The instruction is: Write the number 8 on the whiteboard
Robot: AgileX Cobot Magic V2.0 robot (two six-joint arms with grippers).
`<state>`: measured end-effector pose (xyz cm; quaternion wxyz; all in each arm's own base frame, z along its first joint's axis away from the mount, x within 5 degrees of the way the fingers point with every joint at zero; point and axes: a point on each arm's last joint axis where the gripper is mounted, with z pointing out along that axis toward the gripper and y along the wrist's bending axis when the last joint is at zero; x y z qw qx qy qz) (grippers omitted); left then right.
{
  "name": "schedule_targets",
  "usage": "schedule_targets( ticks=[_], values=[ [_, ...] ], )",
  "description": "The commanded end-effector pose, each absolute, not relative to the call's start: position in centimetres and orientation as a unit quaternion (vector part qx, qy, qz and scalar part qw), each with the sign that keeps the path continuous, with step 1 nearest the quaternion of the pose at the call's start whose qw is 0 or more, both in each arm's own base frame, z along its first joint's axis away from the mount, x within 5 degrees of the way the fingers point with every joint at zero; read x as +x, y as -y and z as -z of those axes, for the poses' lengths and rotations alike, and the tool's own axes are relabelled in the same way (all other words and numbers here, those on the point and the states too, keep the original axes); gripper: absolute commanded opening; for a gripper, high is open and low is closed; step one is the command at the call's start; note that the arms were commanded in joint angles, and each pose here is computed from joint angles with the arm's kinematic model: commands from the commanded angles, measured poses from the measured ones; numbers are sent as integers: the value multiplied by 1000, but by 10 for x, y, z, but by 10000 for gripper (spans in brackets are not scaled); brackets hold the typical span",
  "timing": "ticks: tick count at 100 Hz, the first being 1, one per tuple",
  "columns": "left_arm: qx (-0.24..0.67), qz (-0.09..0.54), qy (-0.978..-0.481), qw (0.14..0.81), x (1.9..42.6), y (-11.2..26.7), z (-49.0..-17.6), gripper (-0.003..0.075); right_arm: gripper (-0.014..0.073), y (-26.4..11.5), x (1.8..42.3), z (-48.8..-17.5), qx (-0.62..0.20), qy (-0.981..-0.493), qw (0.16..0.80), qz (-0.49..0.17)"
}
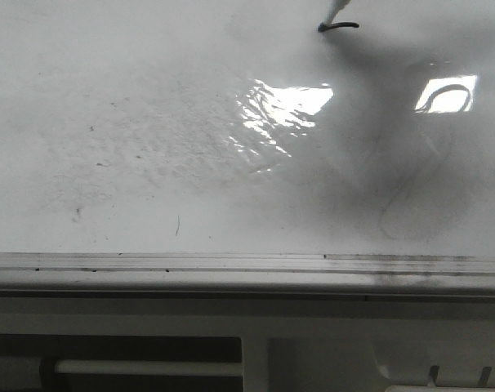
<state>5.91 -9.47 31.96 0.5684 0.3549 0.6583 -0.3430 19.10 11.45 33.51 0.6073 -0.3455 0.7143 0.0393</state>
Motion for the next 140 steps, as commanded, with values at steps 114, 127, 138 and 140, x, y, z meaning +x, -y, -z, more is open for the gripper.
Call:
schedule_targets(
  ticks=[114, 127, 138, 140],
  values=[
    [325, 356, -644, 594, 61, 93, -333, -20, -42, -105, 188, -361, -336, -717, 611, -3],
    [325, 356, -644, 593, 61, 93, -333, -20, -42, -106, 190, -365, -335, -718, 611, -1],
    [329, 356, -646, 590, 61, 94, -332, -20, -42, -104, 186, -371, -332, -709, 623, -4],
    [329, 357, -646, 589, 60, 94, -332, -20, -42, -103, 185, -372, -330, -707, 626, -5]
  ],
)
